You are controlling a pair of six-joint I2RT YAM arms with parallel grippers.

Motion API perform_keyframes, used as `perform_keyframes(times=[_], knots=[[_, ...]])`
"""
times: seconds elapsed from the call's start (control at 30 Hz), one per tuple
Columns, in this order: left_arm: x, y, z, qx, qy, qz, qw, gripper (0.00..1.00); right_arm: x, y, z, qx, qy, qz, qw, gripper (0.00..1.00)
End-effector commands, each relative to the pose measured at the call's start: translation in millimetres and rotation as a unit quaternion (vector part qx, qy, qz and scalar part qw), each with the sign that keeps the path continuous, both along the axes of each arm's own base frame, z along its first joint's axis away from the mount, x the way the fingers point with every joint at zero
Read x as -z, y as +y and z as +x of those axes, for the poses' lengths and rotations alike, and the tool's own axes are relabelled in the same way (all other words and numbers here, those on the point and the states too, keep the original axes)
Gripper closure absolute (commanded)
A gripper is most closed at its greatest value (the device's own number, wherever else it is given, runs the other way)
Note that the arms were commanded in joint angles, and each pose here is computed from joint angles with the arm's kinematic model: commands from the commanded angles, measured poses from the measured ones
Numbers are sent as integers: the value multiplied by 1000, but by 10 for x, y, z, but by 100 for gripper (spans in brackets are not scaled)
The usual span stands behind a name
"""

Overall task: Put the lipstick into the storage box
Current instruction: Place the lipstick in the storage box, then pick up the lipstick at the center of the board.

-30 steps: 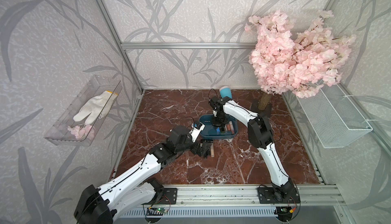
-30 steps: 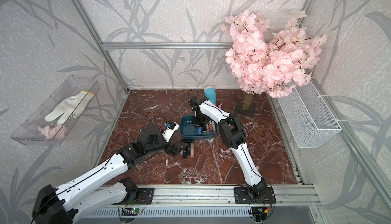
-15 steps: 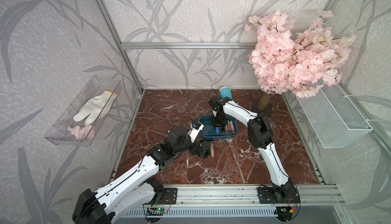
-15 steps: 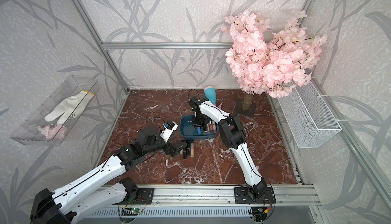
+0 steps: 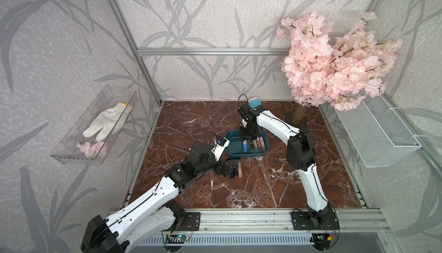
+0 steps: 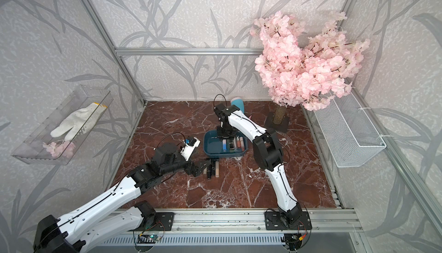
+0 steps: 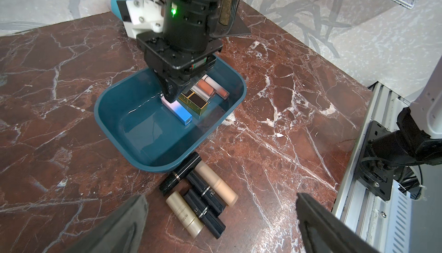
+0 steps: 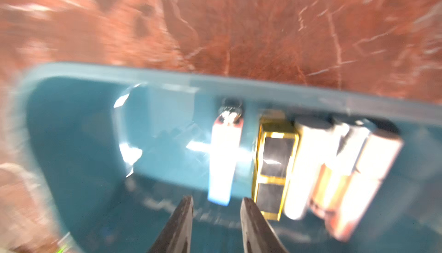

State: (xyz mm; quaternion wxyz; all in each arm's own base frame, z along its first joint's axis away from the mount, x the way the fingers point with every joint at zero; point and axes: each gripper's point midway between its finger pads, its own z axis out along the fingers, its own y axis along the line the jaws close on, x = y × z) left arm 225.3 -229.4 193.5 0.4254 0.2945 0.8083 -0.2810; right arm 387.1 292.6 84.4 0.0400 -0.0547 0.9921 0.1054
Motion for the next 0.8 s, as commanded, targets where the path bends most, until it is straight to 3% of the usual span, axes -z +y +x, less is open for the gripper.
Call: perform_keyframes(times=[0.0,0.23,0.37,0.77], knots=[[-11,22,1,-11,-2,-15,1000,0,-326,44,-114,7,-4,39,999,62],[-37,87,15,-45,6,-43,998,0,-627,254,-285,9,16,152,988,61],[-16,139,-24,-54,11,-47,997,0,-692,278,-479,10,40,187,982,60],[117,287,-227,-59,22,-60,996,0,-630,167,-1173,-9,77,201,976,59]])
